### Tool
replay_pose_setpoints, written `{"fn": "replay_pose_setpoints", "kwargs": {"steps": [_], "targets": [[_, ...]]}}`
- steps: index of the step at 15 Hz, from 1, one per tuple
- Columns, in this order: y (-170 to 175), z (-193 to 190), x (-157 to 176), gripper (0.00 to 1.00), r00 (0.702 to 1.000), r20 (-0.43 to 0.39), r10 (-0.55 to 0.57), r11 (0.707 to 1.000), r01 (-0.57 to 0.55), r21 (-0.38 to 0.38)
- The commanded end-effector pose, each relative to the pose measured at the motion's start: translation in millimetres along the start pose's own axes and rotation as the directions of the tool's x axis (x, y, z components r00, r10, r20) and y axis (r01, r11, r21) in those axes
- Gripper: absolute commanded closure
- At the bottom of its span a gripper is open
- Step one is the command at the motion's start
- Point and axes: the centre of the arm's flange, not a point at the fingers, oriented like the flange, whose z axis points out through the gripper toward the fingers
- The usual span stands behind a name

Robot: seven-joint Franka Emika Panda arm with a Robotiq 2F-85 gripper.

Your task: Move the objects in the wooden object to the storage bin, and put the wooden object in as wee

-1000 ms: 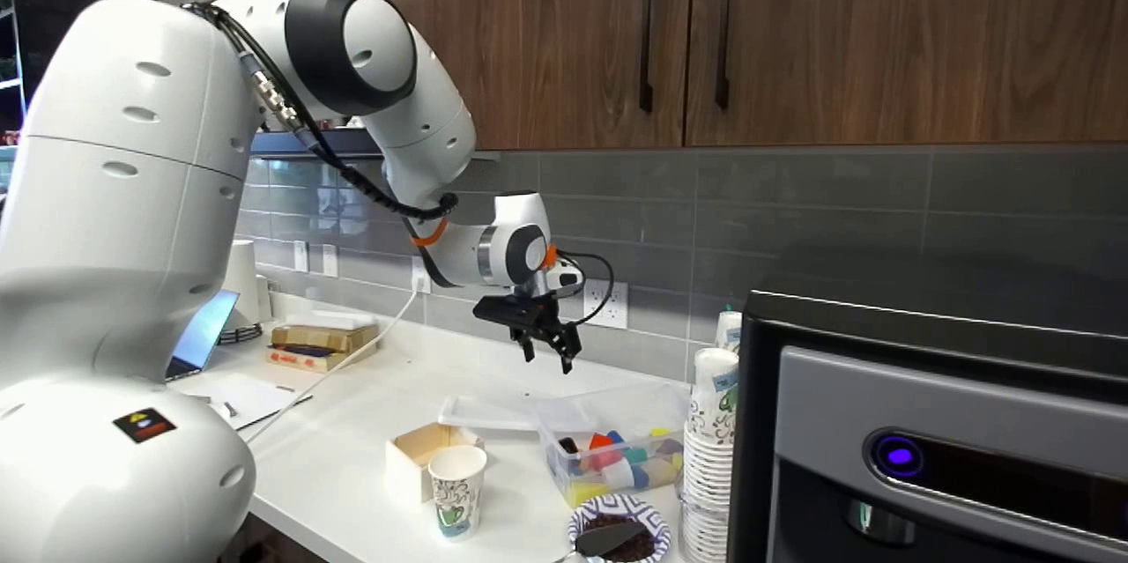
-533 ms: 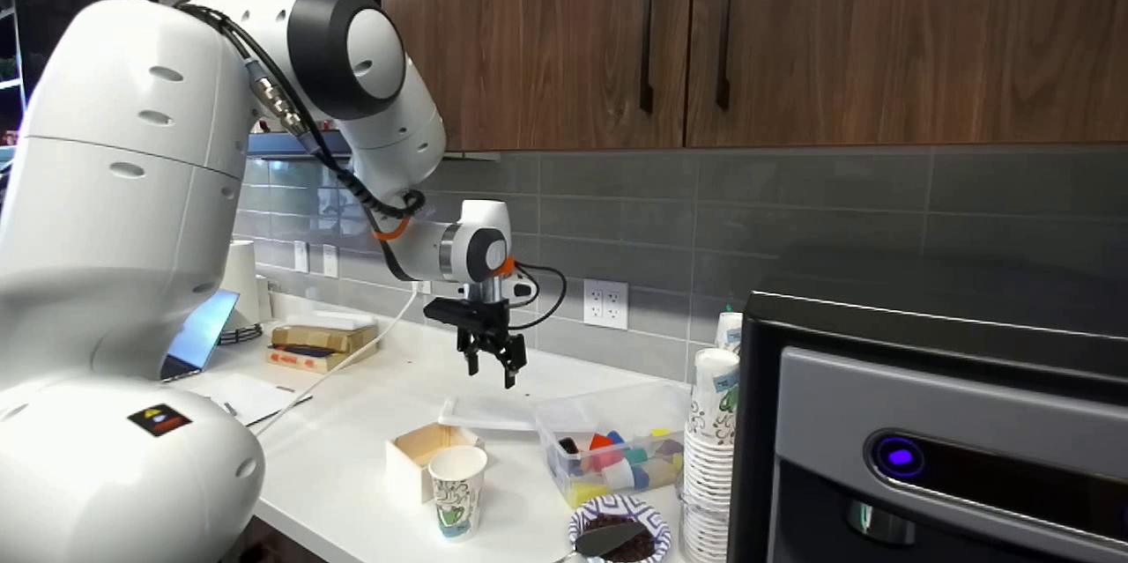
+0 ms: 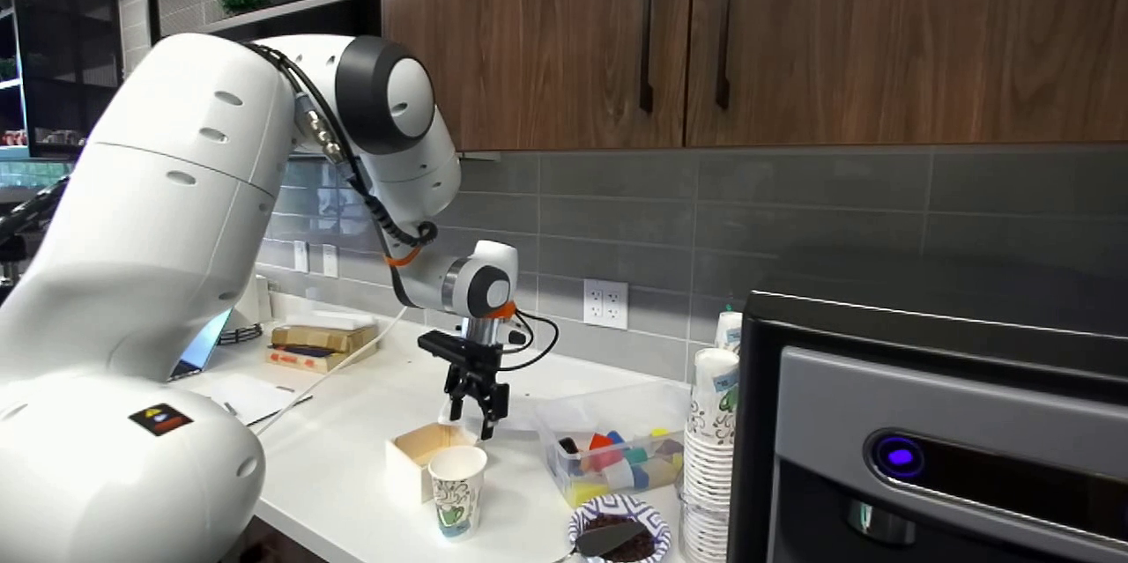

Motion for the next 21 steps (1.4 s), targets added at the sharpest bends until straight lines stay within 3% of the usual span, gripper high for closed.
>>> {"fn": "replay_pose_setpoints", "kwargs": {"steps": [1,7,8,9,18,21], "targets": [[-6.1,16.1,17.9,0.0,0.995,0.092,0.033,0.999,-0.036,0.037],[-5.7,48.1,34.9,0.0,0.992,0.125,0.023,0.998,-0.03,0.051],[-6.0,51.7,36.8,0.18,0.992,0.128,0.016,0.999,-0.022,0.048],[-6.2,55.4,37.8,0.27,0.991,0.131,0.011,0.999,-0.016,0.041],[-15.8,57.3,31.6,0.98,0.99,0.139,-0.027,0.999,0.023,0.035],[-19.7,44.4,17.3,1.0,0.986,0.156,-0.049,0.999,0.046,0.023]]}}
